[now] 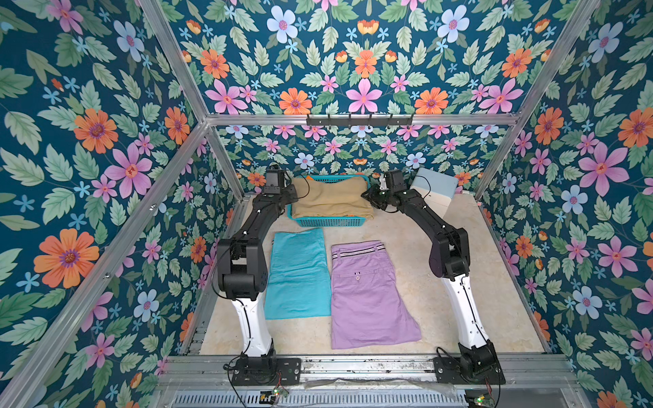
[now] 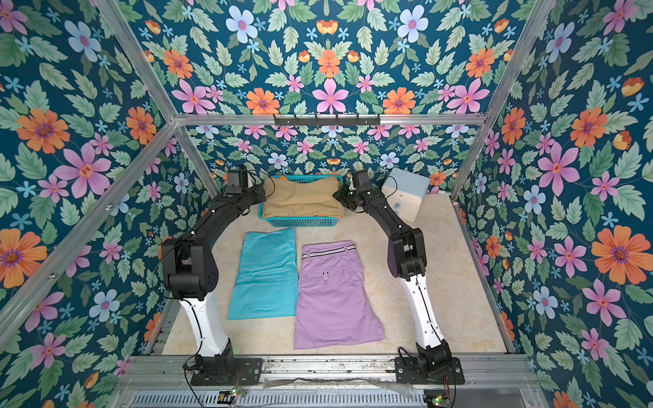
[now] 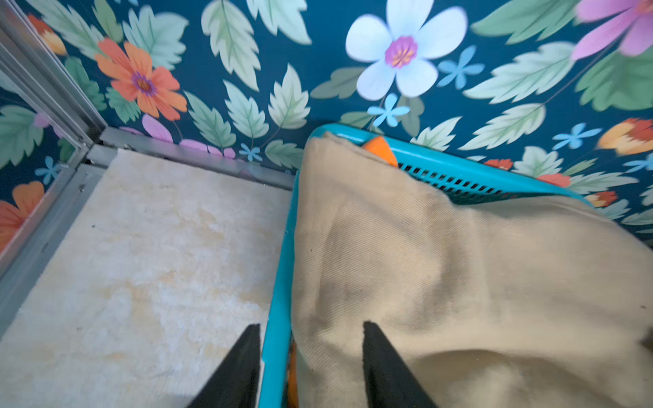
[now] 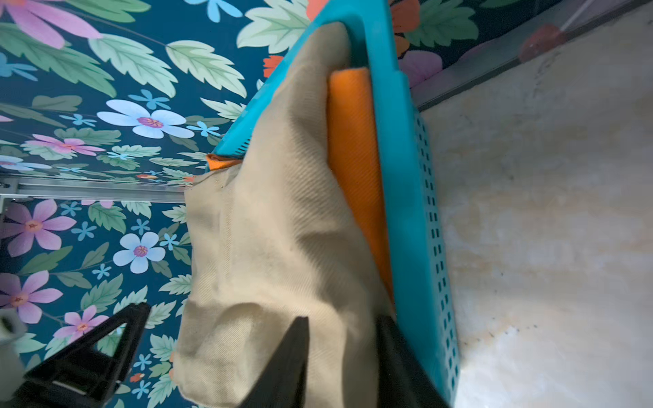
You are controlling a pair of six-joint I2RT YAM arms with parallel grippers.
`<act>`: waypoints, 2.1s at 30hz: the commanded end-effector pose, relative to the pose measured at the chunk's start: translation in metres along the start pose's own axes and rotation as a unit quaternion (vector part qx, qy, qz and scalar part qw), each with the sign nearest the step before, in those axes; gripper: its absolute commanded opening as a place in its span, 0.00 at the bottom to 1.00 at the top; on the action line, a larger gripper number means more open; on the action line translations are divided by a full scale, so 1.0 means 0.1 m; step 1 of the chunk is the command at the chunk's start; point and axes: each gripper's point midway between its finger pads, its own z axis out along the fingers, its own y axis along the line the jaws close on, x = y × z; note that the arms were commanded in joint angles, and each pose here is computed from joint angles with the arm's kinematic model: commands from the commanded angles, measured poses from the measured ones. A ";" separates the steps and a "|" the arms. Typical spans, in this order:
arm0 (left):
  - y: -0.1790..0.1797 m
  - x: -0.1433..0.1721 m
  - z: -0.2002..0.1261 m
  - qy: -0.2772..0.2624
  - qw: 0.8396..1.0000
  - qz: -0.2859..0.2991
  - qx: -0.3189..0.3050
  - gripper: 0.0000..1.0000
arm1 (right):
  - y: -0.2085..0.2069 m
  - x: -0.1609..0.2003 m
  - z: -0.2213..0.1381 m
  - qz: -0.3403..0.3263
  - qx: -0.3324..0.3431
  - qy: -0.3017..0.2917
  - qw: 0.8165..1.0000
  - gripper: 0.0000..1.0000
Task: Put the folded long pants in the basket
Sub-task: Adjust the long pant in the basket, then adjust the long pant at the center of the board.
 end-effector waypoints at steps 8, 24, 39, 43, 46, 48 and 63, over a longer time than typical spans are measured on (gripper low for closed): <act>-0.39 0.60 -0.84 0.036 0.990 -0.077 0.117 0.57 | -0.24 0.20 -1.26 -0.004 0.068 -0.027 0.997 0.58; -0.82 2.62 -1.57 0.187 0.966 -0.055 0.170 0.49 | -0.90 3.47 -1.96 -0.076 0.131 0.183 0.971 0.30; -0.27 2.94 -1.63 0.185 0.978 -0.073 0.062 0.50 | -2.05 3.62 -2.09 0.016 0.293 0.230 0.928 0.21; -0.27 3.07 -1.62 0.201 0.974 -0.085 0.067 0.51 | -2.33 2.93 -2.52 0.059 0.314 0.162 0.933 0.28; -0.28 3.31 -1.59 0.238 0.964 -0.095 0.076 0.49 | -2.00 2.52 -2.54 0.046 0.243 0.116 0.962 0.42; -0.27 3.48 -1.57 0.258 0.958 -0.107 0.072 0.48 | -1.70 2.44 -2.53 0.037 0.198 0.110 0.973 0.45; -2.44 3.22 -1.46 0.275 0.895 -0.137 0.324 0.58 | -1.15 3.30 -2.46 0.145 0.056 0.081 0.985 0.79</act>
